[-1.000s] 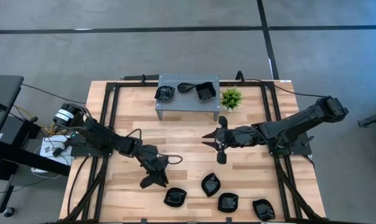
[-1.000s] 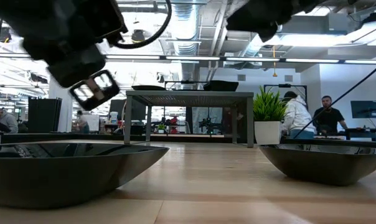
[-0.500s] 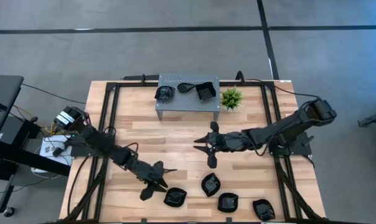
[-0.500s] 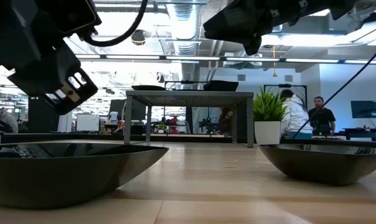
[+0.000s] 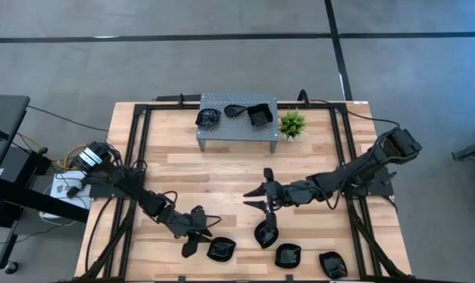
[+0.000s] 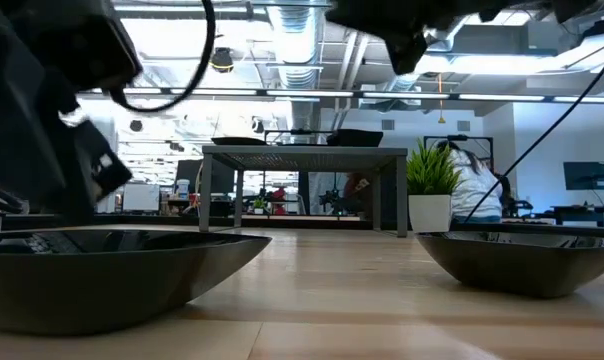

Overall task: Pick & Place Mini shaped plates
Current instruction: Stack the leaf-shaped plate on top of the leaf-shaped plate on the shelf

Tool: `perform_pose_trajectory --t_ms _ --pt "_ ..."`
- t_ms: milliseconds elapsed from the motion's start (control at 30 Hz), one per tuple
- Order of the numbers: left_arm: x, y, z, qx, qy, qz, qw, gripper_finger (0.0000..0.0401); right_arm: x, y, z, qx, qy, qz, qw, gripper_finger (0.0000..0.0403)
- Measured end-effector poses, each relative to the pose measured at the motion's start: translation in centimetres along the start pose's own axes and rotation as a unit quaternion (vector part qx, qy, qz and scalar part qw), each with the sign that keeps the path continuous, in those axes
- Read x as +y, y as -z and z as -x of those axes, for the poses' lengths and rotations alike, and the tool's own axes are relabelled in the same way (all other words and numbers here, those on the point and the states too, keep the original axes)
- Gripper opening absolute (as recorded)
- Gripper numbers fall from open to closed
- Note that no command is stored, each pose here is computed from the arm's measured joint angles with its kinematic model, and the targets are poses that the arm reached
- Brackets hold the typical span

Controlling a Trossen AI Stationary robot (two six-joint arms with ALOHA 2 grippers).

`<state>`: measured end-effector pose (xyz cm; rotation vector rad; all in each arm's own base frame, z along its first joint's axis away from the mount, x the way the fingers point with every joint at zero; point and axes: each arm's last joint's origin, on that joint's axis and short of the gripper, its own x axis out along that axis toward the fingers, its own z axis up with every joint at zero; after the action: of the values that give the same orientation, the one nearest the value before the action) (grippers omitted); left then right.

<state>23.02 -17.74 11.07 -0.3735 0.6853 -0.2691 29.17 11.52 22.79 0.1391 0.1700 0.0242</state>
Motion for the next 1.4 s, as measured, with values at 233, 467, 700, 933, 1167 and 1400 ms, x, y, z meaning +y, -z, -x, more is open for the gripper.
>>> perform_pose_trajectory --t_ms 233,467,700,933,1167,1400 --pt "0.0 -0.1 -0.4 -0.022 0.005 0.02 1.0 0.0104 1.2 0.2 0.5 -0.001 -0.021 0.001 1.0 0.0098" --pt "0.0 -0.1 -0.4 -0.027 0.001 0.033 0.999 0.0104 1.2 0.2 0.5 0.0 -0.021 0.001 1.0 0.0098" --pt "0.4 0.7 -1.0 -0.017 -0.014 0.073 0.997 0.0104 0.8 0.1 0.3 -0.001 -0.014 0.0 1.0 0.0098" --pt "0.7 1.0 -1.6 -0.022 -0.022 0.079 0.996 0.0104 0.6 0.1 0.2 -0.001 -0.011 -0.001 1.0 0.0098" --pt "0.7 0.9 -1.6 -0.025 -0.018 0.077 0.997 0.0085 0.6 0.0 0.2 -0.001 -0.011 -0.001 1.0 0.0098" --pt "0.6 0.9 -1.6 -0.026 -0.017 0.067 0.997 0.0009 0.6 0.1 0.2 -0.001 -0.011 -0.001 1.0 0.0098"
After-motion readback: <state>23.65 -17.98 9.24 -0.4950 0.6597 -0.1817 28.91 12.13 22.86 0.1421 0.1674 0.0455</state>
